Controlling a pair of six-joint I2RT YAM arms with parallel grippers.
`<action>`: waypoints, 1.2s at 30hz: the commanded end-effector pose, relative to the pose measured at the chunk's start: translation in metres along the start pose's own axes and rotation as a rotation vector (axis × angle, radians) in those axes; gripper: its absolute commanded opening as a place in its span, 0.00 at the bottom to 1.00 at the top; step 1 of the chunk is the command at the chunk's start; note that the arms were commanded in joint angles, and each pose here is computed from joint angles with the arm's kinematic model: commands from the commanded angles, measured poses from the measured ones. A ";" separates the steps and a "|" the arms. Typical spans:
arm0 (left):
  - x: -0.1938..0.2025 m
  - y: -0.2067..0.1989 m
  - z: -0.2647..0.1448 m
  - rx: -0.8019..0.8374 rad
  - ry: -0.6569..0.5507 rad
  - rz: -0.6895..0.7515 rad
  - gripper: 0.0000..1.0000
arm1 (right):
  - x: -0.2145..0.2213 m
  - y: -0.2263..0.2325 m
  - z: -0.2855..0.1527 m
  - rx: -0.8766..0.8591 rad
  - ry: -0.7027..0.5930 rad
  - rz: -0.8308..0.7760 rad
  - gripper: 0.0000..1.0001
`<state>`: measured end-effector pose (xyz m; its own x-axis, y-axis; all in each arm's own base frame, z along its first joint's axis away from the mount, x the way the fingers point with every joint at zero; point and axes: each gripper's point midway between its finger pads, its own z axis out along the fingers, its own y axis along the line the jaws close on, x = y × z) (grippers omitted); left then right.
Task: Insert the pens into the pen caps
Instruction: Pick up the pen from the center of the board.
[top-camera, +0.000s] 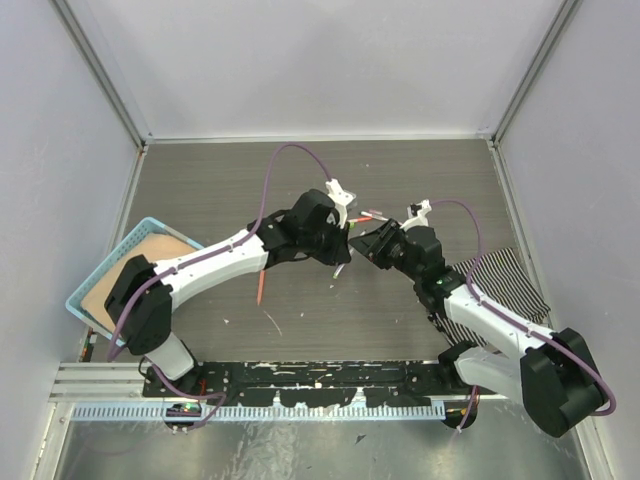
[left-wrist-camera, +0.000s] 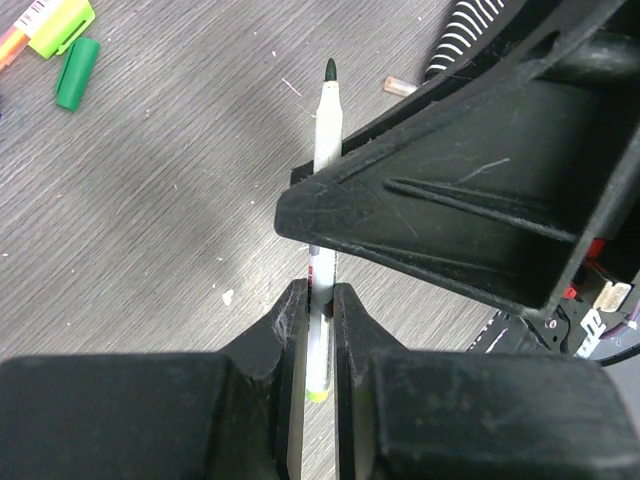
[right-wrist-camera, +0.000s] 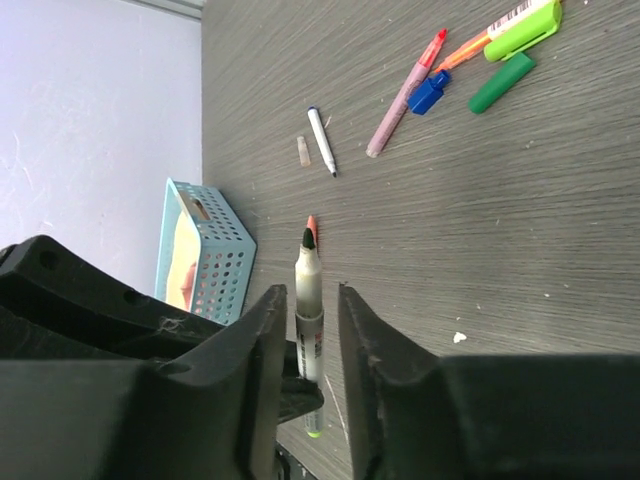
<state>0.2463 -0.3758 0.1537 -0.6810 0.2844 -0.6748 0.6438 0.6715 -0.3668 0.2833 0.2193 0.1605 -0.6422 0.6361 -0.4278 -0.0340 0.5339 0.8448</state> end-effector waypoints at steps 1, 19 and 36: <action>-0.004 -0.008 -0.011 0.006 -0.037 0.034 0.18 | -0.014 0.033 0.000 -0.101 -0.039 -0.015 0.26; 0.012 -0.008 -0.008 -0.004 -0.009 0.048 0.44 | -0.014 0.056 -0.009 -0.180 -0.016 -0.001 0.01; 0.015 -0.006 -0.007 -0.016 0.007 0.055 0.14 | -0.020 0.058 -0.012 -0.165 -0.039 -0.026 0.01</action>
<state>0.2291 -0.3715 0.1467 -0.6565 0.3278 -0.6793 0.6714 0.6645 -0.3282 0.2779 0.2286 0.1832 -0.6587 0.6285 -0.4136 -0.0866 0.4827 0.8715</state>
